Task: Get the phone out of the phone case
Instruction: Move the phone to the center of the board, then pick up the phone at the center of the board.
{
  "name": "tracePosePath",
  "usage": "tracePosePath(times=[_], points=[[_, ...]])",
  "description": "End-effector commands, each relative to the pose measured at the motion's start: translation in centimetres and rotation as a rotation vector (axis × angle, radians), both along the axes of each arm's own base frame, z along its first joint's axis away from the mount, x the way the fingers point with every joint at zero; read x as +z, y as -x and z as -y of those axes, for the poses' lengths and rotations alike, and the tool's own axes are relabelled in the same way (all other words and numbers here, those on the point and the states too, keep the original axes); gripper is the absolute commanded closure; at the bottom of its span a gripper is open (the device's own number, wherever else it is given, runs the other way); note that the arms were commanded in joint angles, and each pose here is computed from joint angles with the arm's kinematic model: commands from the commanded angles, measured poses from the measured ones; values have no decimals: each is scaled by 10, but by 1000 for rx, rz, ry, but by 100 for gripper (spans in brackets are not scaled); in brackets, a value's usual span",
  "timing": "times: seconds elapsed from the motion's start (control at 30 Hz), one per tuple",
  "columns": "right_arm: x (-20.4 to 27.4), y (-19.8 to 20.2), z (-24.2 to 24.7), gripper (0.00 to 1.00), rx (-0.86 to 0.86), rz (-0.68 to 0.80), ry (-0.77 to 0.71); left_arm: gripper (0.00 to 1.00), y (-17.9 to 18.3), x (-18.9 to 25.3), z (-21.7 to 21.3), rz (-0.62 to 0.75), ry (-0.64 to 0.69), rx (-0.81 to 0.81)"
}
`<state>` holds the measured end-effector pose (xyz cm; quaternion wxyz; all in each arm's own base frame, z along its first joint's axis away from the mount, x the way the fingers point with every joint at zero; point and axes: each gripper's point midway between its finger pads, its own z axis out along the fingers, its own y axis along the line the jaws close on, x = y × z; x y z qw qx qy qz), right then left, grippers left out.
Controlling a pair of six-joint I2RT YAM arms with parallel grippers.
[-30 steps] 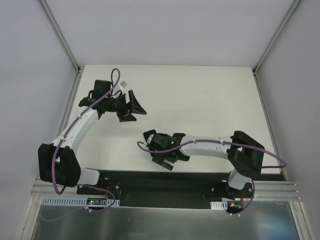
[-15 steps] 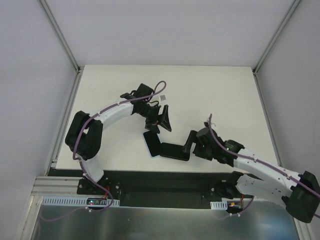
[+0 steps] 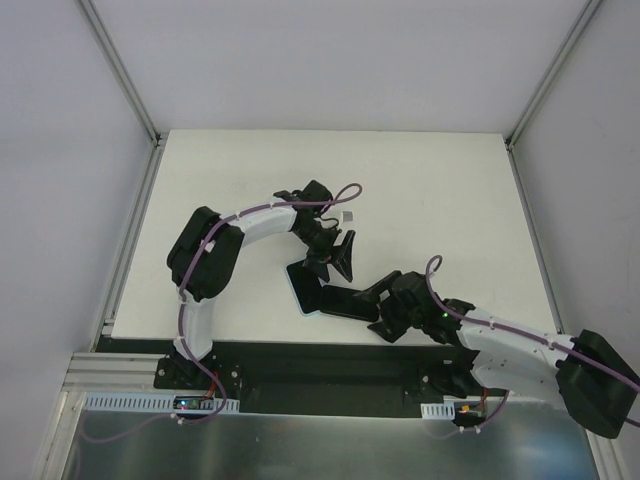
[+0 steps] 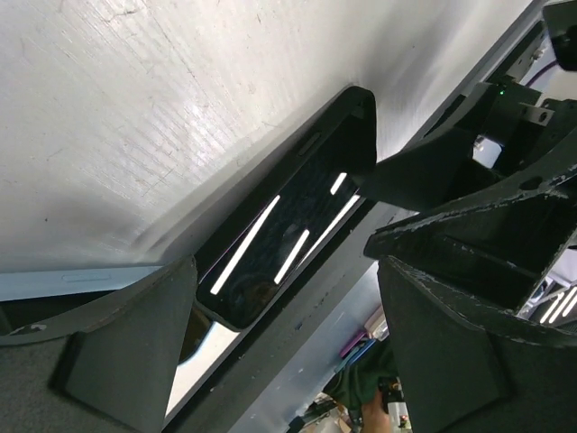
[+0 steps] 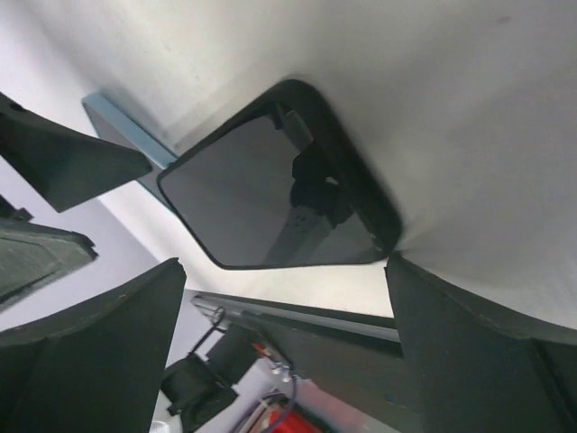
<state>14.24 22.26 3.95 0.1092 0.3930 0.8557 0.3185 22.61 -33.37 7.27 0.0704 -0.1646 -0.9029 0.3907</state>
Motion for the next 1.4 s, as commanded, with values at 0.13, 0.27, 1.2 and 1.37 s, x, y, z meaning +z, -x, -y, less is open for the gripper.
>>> tracePosePath(times=[0.13, 0.27, 1.2, 1.37], points=[[2, -20, -34, 4, -130, -23, -180, 20, -4, -1, 9, -9, 19, -30], [4, -39, -21, 4, -175, 58, -136, 20, -4, -2, 6, -12, 11, -23], [25, -60, -4, 4, -242, 212, -134, 20, -17, -2, 12, -67, 44, 40], [13, -63, -31, 2, -262, 206, -230, 20, -17, 2, 12, -73, 57, 51]])
